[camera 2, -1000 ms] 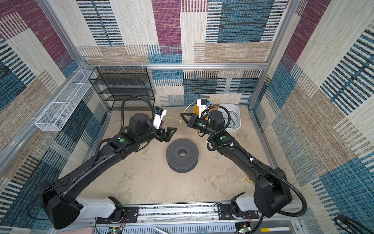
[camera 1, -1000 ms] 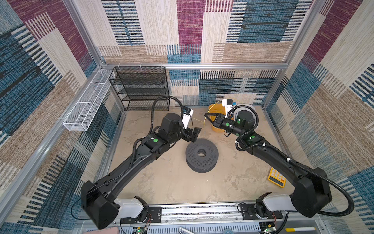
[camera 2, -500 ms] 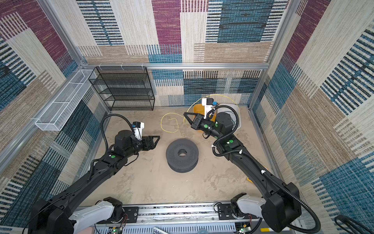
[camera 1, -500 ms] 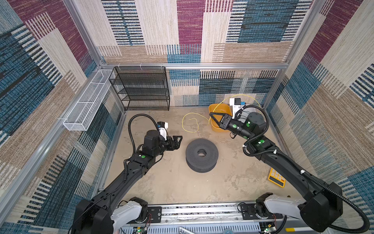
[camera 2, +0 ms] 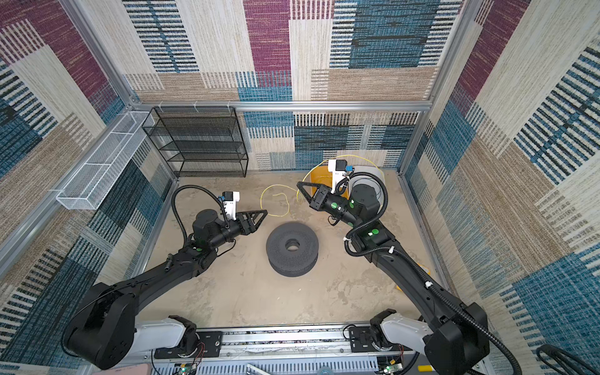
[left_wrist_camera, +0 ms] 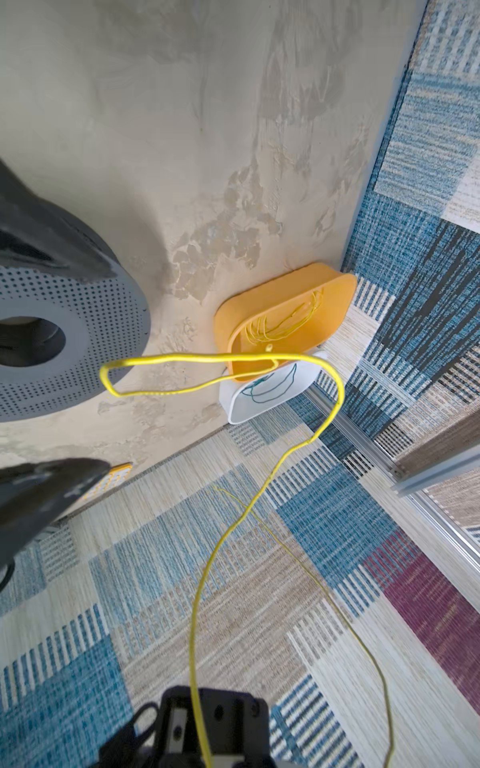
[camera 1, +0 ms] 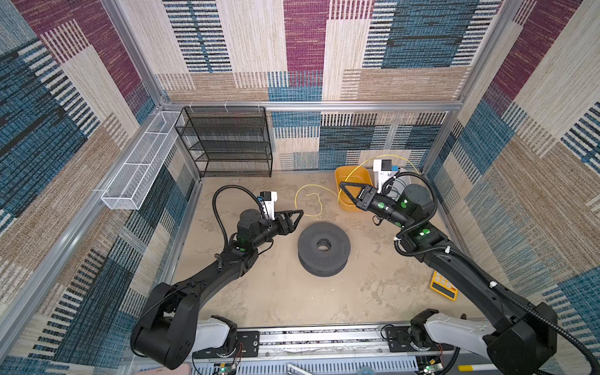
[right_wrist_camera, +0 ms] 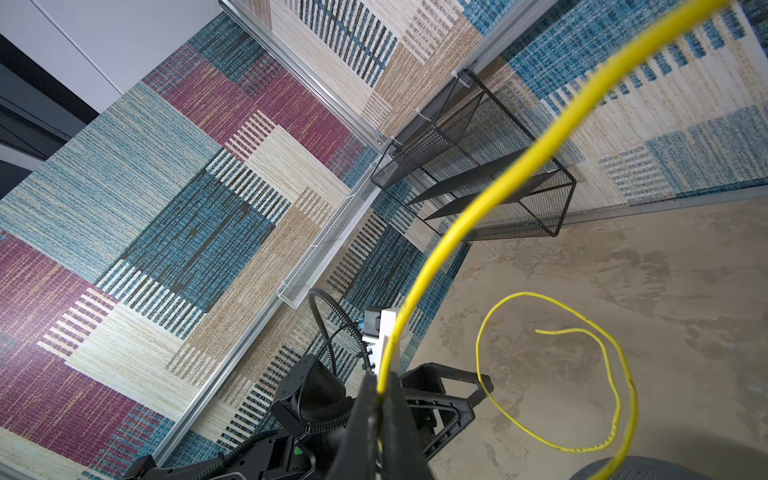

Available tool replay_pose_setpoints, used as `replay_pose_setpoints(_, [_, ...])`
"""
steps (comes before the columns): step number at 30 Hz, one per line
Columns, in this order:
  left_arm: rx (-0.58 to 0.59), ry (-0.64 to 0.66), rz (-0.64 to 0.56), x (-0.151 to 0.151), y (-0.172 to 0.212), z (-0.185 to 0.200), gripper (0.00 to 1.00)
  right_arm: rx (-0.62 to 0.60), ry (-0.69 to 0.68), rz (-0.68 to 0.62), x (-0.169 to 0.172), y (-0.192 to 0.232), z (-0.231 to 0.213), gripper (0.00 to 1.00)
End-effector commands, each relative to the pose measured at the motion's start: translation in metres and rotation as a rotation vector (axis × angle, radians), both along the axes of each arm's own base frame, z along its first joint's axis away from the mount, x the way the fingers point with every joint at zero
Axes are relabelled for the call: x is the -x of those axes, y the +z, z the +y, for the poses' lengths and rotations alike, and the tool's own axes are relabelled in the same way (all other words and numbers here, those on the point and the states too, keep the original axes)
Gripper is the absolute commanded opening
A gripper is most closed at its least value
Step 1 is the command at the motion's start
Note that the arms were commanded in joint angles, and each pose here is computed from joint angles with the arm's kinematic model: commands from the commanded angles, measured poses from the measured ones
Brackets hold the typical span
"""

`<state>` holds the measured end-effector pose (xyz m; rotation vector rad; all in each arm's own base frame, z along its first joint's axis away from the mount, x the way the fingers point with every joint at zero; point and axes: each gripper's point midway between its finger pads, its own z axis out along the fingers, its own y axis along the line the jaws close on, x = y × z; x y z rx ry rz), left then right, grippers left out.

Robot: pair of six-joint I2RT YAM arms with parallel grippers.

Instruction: Wrap the cables

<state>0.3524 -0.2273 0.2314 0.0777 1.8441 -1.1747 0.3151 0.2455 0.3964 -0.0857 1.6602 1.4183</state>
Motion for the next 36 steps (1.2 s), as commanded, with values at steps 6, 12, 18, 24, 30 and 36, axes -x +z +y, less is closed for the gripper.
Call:
replay_pose_setpoints(6, [0.136, -0.067, -0.061, -0.008, 0.021, -0.022, 0.42, -0.057, 0.006, -0.036, 0.005, 0.017, -0.002, 0.0])
replay_pose_setpoints(12, [0.136, -0.067, -0.064, -0.008, 0.018, -0.024, 0.16, -0.065, -0.006, -0.036, 0.002, 0.017, -0.003, 0.0])
replay_pose_setpoints(18, [0.029, -0.08, -0.044, 0.002, 0.008, -0.021, 0.0, -0.009, -0.122, -0.09, -0.015, 0.031, -0.025, 0.0])
replay_pose_setpoints(24, [-0.134, -0.106, 0.019, 0.025, -0.012, -0.011, 0.0, 0.01, -0.241, -0.118, -0.052, 0.046, -0.068, 0.0])
replay_pose_setpoints(30, [-0.178, -0.158, 0.123, 0.054, -0.032, -0.009, 0.0, 0.001, -0.339, -0.103, -0.092, 0.044, -0.102, 0.0])
replay_pose_setpoints(36, [-0.213, -0.246, 0.158, 0.088, -0.037, -0.02, 0.0, -0.015, -0.437, -0.055, -0.137, 0.033, -0.142, 0.0])
